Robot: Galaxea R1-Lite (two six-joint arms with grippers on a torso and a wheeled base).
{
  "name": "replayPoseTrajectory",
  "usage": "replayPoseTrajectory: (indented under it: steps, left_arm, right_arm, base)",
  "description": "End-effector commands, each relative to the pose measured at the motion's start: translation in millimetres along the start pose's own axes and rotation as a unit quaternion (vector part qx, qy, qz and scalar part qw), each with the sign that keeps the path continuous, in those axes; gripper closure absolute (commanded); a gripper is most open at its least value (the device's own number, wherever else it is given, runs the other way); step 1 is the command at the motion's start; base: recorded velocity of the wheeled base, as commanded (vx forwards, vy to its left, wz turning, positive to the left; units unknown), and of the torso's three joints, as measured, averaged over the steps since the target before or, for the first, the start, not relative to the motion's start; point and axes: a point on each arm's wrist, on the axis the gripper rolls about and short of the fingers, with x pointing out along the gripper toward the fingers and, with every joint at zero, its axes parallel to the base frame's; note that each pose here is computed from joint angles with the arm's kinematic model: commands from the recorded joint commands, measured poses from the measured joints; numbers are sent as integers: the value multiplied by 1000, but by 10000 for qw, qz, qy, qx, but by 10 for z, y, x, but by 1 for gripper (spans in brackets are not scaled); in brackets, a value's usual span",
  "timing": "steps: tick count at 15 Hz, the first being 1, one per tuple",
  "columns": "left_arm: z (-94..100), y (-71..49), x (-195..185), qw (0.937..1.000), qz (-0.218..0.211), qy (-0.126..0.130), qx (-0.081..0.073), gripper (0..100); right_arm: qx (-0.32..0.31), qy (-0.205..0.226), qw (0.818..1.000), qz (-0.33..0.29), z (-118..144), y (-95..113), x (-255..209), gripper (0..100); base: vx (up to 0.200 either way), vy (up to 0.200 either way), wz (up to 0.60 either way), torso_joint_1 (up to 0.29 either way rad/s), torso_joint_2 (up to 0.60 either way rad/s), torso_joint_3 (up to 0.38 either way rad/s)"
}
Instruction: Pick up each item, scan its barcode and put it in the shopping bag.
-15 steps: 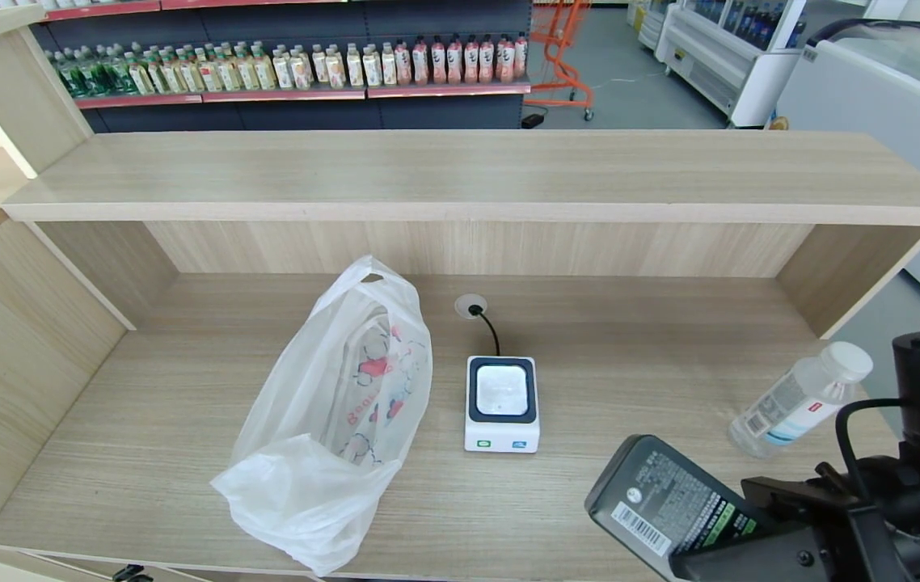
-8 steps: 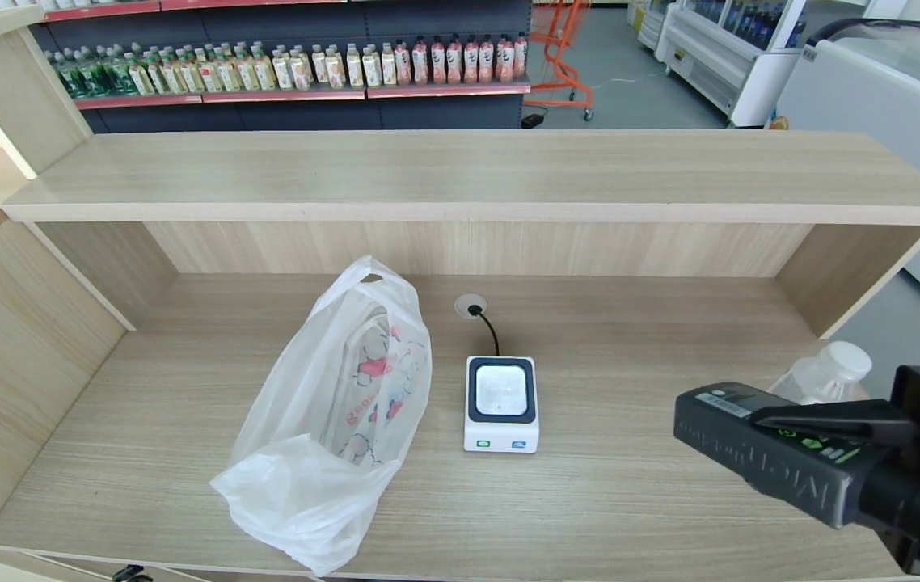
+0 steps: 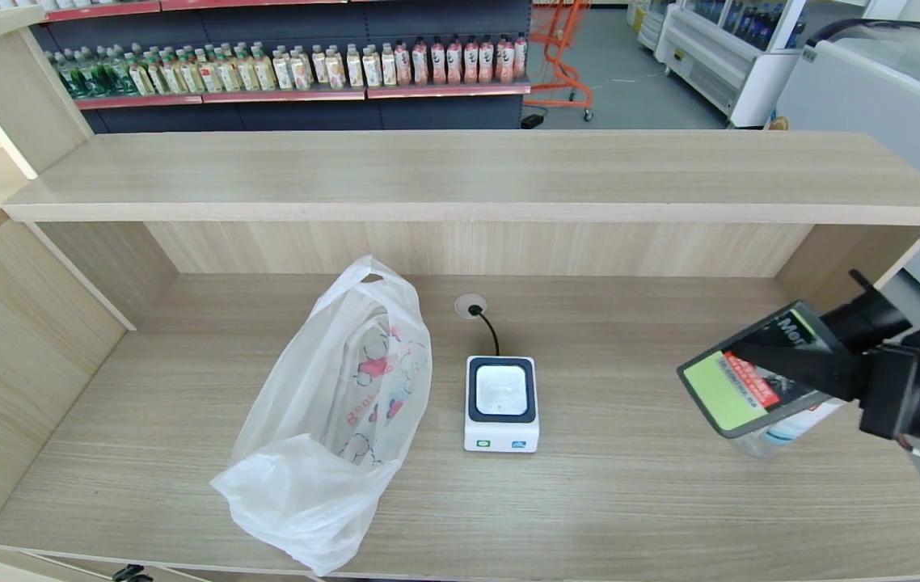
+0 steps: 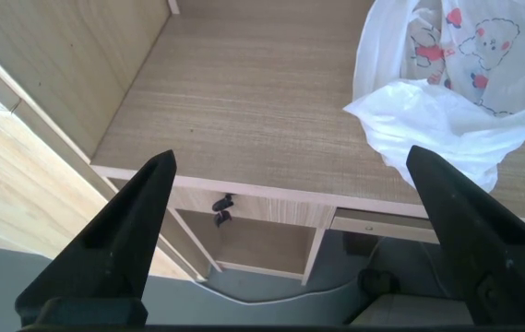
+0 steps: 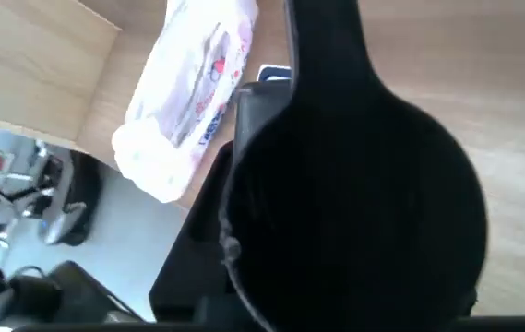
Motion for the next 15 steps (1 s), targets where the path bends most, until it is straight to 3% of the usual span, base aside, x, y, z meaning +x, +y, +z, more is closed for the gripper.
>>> replayPoseTrajectory:
  steps: [1,4,7,13,15]
  left_arm:
    - [0,0,0,10000,2,-1,-1,0]
    - [0,0,0,10000,2,-1,-1,0]
    - [0,0,0,10000,2,-1,-1,0]
    - [0,0,0,10000,2,-1,-1,0]
    - [0,0,0,10000,2,-1,-1,0]
  right_arm:
    - [1291,975,9864,-292,-154,140,856,100]
    - [1454,1423,9782,-408,-299,78,1382,100]
    - [1413,1592,9765,-327,-366,113,1742,100]
    - [926,1725,9804,-211,-485,121,2194,100]
    - [742,1573,9847,-75,-484,137,2309,100]
  base:
    - [0,0,0,0,0,0]
    - [0,0,0,0,0,0]
    - [0,0,0,0,0,0]
    - [0,0,0,0,0,0]
    - [0,0,0,0,0,0]
